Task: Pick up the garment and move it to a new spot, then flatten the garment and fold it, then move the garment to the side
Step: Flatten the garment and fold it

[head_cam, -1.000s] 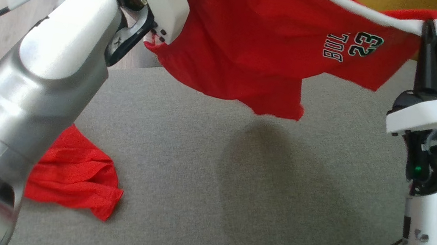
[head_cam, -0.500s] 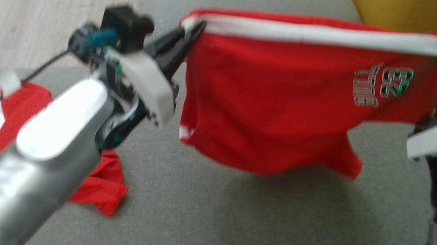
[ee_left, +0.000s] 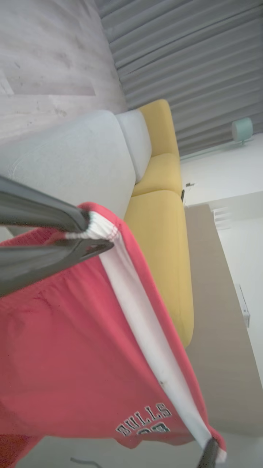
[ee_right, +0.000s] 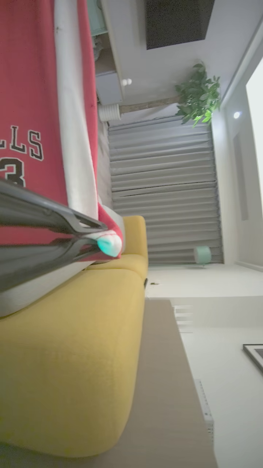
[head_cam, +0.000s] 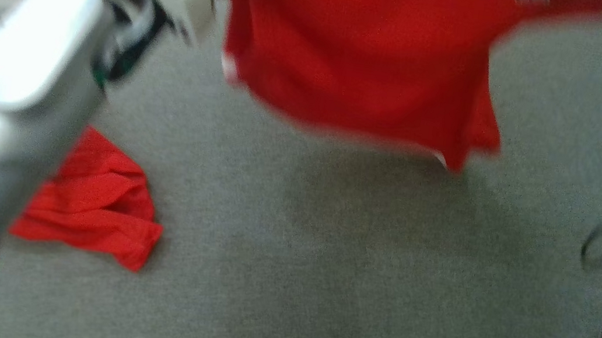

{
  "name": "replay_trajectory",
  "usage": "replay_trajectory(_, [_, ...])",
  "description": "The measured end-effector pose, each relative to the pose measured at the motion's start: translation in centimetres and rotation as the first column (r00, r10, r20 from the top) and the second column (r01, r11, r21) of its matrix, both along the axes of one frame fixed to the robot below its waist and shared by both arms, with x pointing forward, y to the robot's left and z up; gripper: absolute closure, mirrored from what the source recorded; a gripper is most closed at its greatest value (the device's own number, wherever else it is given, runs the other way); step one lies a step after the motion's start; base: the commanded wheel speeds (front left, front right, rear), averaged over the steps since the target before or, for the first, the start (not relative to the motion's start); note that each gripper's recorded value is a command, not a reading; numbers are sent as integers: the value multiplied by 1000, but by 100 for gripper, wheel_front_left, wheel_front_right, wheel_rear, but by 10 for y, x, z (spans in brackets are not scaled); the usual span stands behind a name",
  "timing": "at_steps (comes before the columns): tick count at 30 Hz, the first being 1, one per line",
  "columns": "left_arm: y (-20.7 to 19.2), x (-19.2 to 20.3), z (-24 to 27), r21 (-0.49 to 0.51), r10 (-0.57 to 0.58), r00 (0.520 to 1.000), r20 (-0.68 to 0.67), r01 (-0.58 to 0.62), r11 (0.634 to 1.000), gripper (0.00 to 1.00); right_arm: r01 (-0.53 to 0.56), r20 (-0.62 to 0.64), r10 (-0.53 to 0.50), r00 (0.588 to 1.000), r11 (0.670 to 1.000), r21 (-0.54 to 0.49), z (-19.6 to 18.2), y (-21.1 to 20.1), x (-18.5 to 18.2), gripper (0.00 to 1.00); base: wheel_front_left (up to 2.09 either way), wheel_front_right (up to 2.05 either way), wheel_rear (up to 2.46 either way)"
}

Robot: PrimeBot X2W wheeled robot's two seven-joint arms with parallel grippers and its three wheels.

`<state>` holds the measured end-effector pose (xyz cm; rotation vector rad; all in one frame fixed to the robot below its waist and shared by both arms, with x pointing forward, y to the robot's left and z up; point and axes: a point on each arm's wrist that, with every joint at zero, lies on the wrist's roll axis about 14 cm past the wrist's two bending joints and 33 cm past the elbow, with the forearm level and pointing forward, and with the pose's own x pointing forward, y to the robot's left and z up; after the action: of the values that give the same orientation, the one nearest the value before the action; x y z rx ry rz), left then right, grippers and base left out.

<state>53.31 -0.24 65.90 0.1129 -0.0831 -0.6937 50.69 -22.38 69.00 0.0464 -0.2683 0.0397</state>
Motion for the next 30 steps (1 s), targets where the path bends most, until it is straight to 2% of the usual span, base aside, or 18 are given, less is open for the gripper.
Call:
replay_trajectory(2, [2, 24, 7, 3, 21, 998, 51, -22, 1000, 100, 7, 52, -8, 999, 1000, 4, 15, -3, 22, 100, 0, 0, 0])
replay_trajectory(4, [-2, 42, 17, -42, 31, 995, 92, -27, 999, 100, 24, 97, -24, 995, 1000, 3, 24, -8, 41, 100, 0, 0, 0])
replay_trajectory(8, [-13, 67, 28, -92, 34, 990, 140, -21, 996, 100, 59, 121, -56, 991, 998, -27, 19, -16, 67, 100, 0, 0, 0])
replay_trajectory(10, [-17, 74, 15, -77, 27, 992, 122, -17, 997, 100, 67, 87, -63, 994, 997, -42, 2, -18, 75, 100, 0, 0, 0])
replay_trajectory(13, [-21, 79, -17, -60, 24, 997, 77, -19, 998, 100, 59, -31, -62, 998, 995, -83, -43, -17, 84, 100, 0, 0, 0])
replay_trajectory(17, [-28, 73, -65, -17, -1, 1000, 10, 2, 1000, 100, 42, -202, -68, 977, 991, -130, -108, -22, 82, 100, 0, 0, 0])
replay_trajectory(21, [-38, 39, -129, 57, -64, 993, -100, 70, 996, 100, 22, -397, -83, 914, 988, -155, -177, -32, 56, 100, 0, 0, 0])
replay_trajectory(22, [-38, 39, -129, 57, -64, 993, -100, 70, 996, 100, 22, -397, -83, 914, 988, -155, -177, -32, 56, 100, 0, 0, 0])
replay_trajectory(26, [-47, -16, -177, 106, -152, 967, -207, 176, 979, 100, 8, -554, -98, 827, 987, -161, -220, -45, 20, 100, 0, 0, 0])
replay_trajectory(30, [-40, -50, -188, 89, -179, 947, -265, 209, 974, 100, -25, -671, -80, 737, 989, -145, -241, -47, -14, 100, 0, 0, 0])
